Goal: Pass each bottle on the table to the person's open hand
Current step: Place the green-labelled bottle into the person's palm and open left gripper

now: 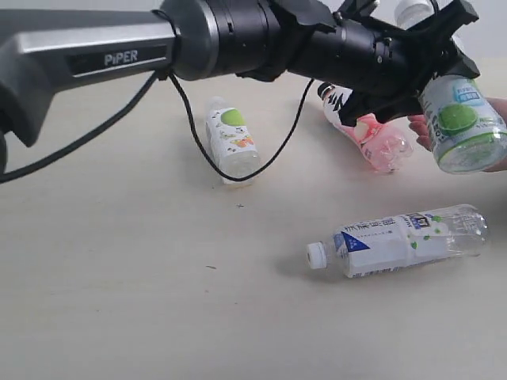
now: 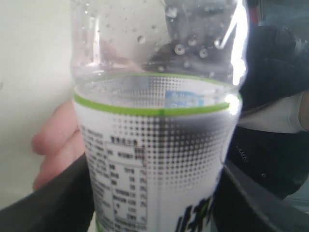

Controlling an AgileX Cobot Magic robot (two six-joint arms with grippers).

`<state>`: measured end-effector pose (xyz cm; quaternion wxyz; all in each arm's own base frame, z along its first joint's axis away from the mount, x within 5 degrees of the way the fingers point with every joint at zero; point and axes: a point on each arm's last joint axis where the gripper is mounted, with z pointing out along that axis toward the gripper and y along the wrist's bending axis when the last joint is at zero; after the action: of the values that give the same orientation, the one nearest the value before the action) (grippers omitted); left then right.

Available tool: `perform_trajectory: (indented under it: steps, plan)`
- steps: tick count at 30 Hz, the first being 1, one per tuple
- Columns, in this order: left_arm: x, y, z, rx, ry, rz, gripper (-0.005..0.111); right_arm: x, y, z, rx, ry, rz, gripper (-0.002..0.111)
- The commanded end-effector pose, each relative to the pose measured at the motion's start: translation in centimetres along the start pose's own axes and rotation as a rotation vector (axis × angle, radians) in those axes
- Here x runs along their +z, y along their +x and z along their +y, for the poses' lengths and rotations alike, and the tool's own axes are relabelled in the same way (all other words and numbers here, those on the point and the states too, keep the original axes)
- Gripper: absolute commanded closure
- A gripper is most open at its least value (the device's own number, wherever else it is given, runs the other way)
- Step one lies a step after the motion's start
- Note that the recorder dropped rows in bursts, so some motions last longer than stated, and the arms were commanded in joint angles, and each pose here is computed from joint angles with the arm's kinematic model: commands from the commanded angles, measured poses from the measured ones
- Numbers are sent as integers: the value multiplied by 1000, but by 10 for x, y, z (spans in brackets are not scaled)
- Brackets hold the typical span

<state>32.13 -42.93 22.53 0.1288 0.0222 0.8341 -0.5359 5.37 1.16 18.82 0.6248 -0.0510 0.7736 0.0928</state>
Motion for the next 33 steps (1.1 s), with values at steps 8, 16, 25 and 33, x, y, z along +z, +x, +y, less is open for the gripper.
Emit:
perform_trajectory:
  steps: [8,16,25,33]
  plan:
    - [35,8,11,-96,179,-9,89,0,1,0,1,4,-8,108]
    - [45,8,26,-66,138,-15,89,0,1,0,1,4,-8,108]
    - [46,6,32,12,67,-33,93,0,1,0,1,4,-8,108]
    - [44,1,22,60,31,-49,107,0,1,0,1,4,-8,108]
